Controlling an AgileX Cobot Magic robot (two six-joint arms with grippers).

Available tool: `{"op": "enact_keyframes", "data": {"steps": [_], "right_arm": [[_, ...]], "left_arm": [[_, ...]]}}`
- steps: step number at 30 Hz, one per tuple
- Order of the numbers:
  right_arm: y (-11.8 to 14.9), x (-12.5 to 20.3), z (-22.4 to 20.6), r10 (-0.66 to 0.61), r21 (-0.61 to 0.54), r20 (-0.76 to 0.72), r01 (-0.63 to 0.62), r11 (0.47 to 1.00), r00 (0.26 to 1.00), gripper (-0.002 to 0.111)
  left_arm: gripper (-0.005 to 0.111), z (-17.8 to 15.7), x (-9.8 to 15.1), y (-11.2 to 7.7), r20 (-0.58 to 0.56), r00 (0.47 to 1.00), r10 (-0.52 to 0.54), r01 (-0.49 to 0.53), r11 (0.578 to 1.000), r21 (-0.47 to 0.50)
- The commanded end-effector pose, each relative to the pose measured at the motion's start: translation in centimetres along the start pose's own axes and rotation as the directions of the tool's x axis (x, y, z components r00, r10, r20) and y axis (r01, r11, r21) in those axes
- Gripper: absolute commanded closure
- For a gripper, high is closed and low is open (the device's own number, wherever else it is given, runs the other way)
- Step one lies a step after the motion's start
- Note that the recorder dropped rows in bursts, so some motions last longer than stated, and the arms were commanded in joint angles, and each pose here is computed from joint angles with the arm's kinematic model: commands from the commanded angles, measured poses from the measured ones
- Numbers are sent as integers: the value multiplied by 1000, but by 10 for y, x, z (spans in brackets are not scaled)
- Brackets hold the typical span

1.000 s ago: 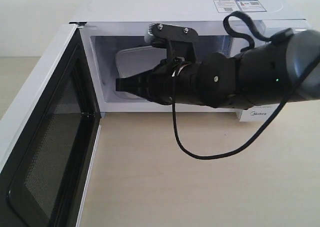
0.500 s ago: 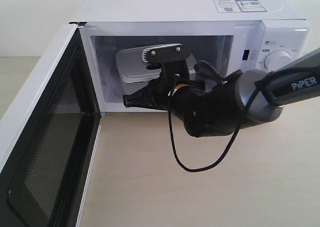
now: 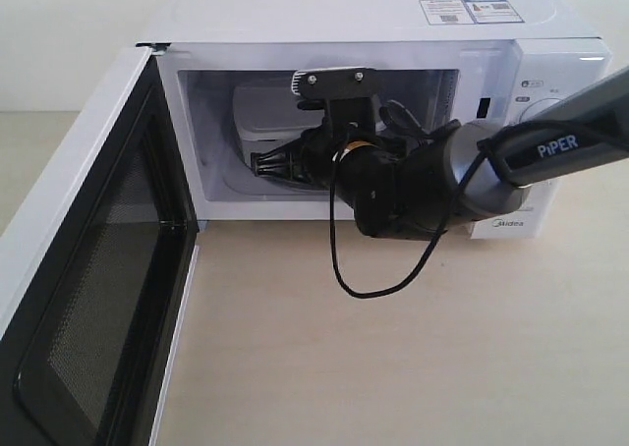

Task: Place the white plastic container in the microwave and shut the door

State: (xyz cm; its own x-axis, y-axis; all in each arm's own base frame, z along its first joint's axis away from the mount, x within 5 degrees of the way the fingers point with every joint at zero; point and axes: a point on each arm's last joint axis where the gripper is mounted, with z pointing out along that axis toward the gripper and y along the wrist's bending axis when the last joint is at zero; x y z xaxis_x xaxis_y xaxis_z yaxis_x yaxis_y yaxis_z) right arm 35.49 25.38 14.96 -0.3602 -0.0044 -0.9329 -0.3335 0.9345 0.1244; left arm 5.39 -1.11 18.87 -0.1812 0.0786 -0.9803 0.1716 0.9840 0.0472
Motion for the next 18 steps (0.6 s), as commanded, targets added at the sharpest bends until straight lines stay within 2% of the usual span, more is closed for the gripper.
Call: {"op": "enact_keyframes", "data": {"steps": [1, 7, 11, 13, 14, 18], "right_arm": [[-3, -4, 1, -4, 8, 14, 3, 1000, 1000, 108], [1, 1, -10, 26, -30, -114, -30, 999, 993, 108], [-2, -6, -47, 22, -67, -205, -36, 997, 978, 108], [-1, -8, -72, -28, -124, -309, -11, 992, 951, 108], [2, -7, -88, -59, -175, -409, -15, 984, 911, 108], [8, -13, -120, -113, -269, -565, -53, 962, 817, 108]], "left_arm": [[102, 0, 1, 0, -4, 1000, -14, 14, 1000, 3], [102, 0, 1, 0, -4, 1000, -14, 14, 1000, 3], [102, 0, 1, 0, -4, 1000, -14, 14, 1000, 3], [102, 0, 1, 0, -4, 1000, -14, 14, 1000, 3], [102, 0, 1, 0, -4, 1000, -14, 14, 1000, 3], [102, 0, 1, 0, -4, 1000, -14, 14, 1000, 3]]}}
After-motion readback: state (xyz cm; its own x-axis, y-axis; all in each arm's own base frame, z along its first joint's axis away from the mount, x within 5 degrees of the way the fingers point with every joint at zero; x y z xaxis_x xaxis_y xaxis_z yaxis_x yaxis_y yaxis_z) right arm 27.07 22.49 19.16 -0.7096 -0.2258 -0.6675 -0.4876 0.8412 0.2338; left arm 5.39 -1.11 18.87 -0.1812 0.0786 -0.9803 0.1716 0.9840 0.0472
